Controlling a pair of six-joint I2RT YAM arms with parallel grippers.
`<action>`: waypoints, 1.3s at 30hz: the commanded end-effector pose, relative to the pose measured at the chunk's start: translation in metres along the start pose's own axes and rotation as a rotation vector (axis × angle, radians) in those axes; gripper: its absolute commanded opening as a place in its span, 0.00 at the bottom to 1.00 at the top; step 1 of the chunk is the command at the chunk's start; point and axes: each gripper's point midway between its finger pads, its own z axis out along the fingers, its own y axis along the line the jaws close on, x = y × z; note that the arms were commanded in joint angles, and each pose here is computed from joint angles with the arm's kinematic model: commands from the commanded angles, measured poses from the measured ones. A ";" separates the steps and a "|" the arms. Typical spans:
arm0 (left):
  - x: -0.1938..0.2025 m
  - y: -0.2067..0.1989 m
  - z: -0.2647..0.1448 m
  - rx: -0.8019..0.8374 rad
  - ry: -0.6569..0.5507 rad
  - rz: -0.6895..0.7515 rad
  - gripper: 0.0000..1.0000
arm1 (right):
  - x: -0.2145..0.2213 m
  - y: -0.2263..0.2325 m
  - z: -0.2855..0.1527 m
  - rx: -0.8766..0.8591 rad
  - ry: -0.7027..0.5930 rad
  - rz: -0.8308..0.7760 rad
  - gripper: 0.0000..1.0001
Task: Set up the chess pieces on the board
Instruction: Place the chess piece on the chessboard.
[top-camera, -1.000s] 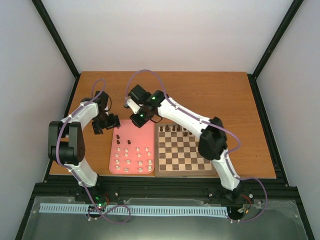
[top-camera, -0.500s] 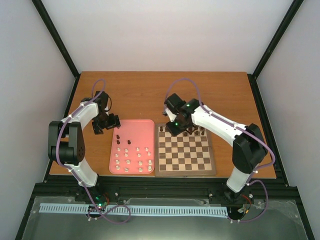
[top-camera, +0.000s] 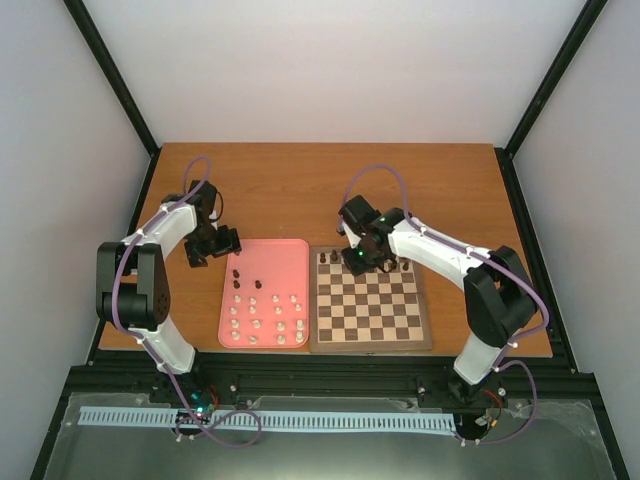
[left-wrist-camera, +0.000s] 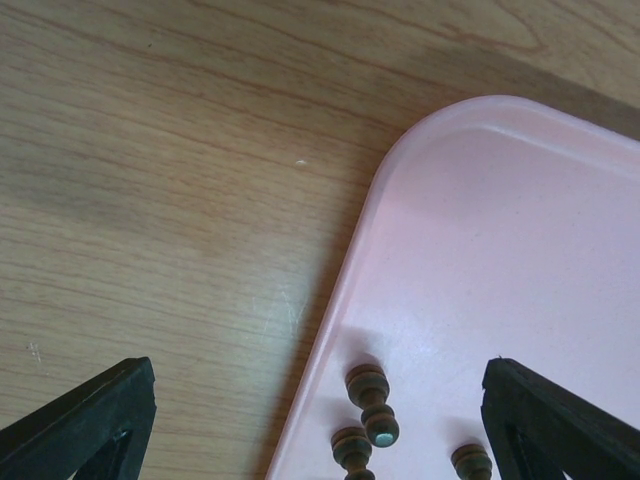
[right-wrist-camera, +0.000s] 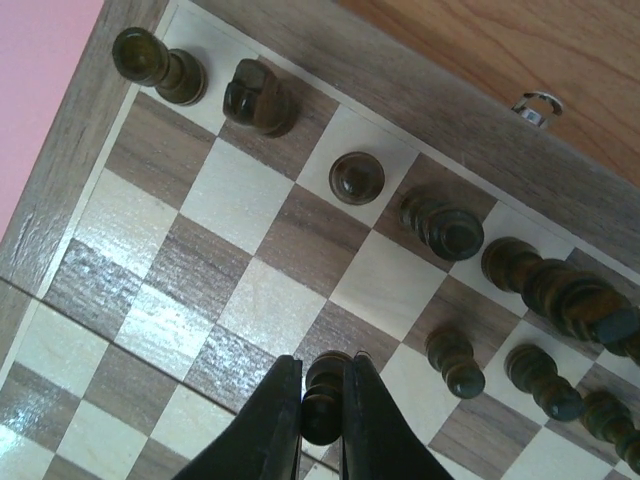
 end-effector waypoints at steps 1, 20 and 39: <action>-0.010 -0.006 -0.005 0.023 -0.027 0.015 1.00 | -0.009 -0.008 0.011 0.023 -0.032 0.028 0.07; -0.011 -0.009 -0.003 0.037 -0.022 0.021 1.00 | -0.008 -0.017 0.028 0.021 -0.009 0.046 0.10; -0.012 -0.010 -0.003 0.039 -0.020 0.024 1.00 | -0.006 -0.018 0.034 0.017 -0.008 0.043 0.14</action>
